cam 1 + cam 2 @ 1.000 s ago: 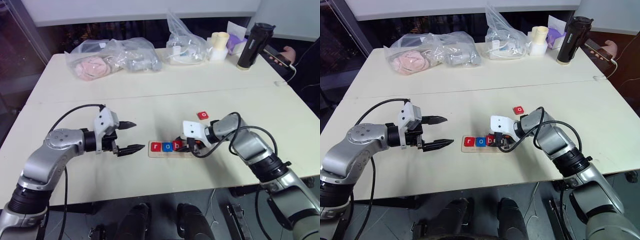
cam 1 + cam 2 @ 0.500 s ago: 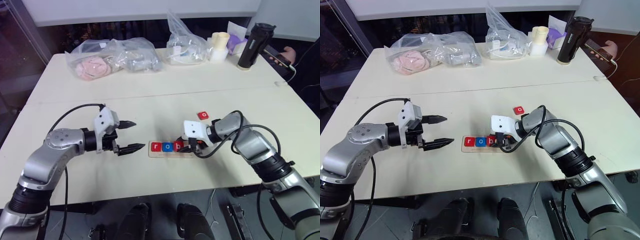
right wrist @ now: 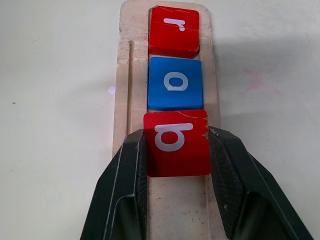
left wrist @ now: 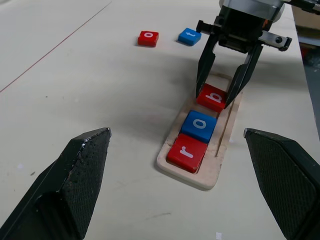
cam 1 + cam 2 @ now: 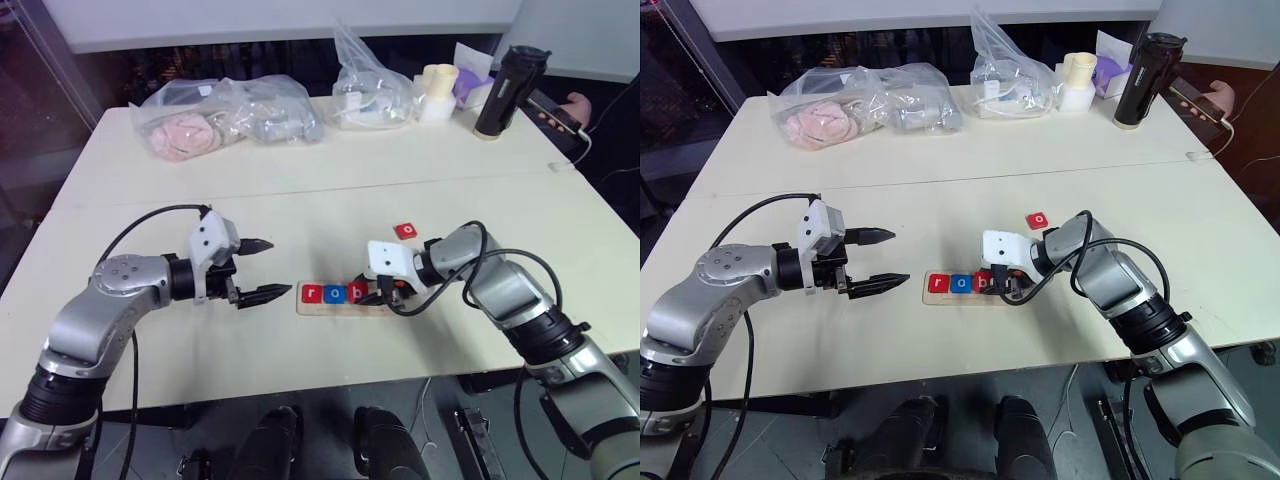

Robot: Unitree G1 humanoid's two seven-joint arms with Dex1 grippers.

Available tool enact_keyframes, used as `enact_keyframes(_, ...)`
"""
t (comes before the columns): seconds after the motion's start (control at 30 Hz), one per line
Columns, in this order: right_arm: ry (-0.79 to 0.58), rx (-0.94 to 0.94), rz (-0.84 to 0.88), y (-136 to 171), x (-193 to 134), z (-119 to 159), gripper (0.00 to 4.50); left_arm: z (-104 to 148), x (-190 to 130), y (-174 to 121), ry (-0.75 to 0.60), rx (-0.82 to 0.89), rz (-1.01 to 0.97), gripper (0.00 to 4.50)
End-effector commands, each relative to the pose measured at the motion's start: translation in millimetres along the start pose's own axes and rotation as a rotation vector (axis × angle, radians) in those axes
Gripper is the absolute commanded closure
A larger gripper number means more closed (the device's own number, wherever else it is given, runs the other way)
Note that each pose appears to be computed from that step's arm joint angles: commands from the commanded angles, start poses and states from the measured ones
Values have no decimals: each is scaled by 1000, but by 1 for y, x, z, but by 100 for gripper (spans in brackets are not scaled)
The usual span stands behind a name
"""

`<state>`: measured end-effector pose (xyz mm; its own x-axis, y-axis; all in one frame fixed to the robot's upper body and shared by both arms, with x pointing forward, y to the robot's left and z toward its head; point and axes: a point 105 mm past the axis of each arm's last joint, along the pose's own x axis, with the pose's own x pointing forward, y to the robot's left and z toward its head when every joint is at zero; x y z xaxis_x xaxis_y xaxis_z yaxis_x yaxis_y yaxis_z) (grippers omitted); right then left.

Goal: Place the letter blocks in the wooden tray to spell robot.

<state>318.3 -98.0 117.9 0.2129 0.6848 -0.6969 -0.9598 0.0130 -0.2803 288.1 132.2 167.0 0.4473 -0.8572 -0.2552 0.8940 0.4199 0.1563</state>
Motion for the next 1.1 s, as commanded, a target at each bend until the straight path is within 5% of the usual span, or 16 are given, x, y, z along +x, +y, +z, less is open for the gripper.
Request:
enact_keyframes(0.03, -25, -29, -10, -2, -2, 8, 337, 14, -2, -2, -38, 47, 1, 0)
enact_keyframes(0.23, -40, -29, -11, -2, -1, 13, 29, 14, -2, -2, -38, 47, 0, 0)
enact_keyframes(0.27, -43, -28, -12, -2, -1, 14, 9, 14, -2, -2, -38, 47, 0, 0)
enact_keyframes(0.5, -57, -37, -41, -7, -8, 19, 9, 15, 0, -2, -38, 48, -2, 0)
enact_keyframes(0.77, -77, -4, -377, -64, -34, 8, 9, 15, 1, -3, -45, 43, -6, 0)
enact_keyframes(1.1, -56, 2, -364, -54, -21, -12, 9, 15, 1, -2, -45, 44, -6, 0)
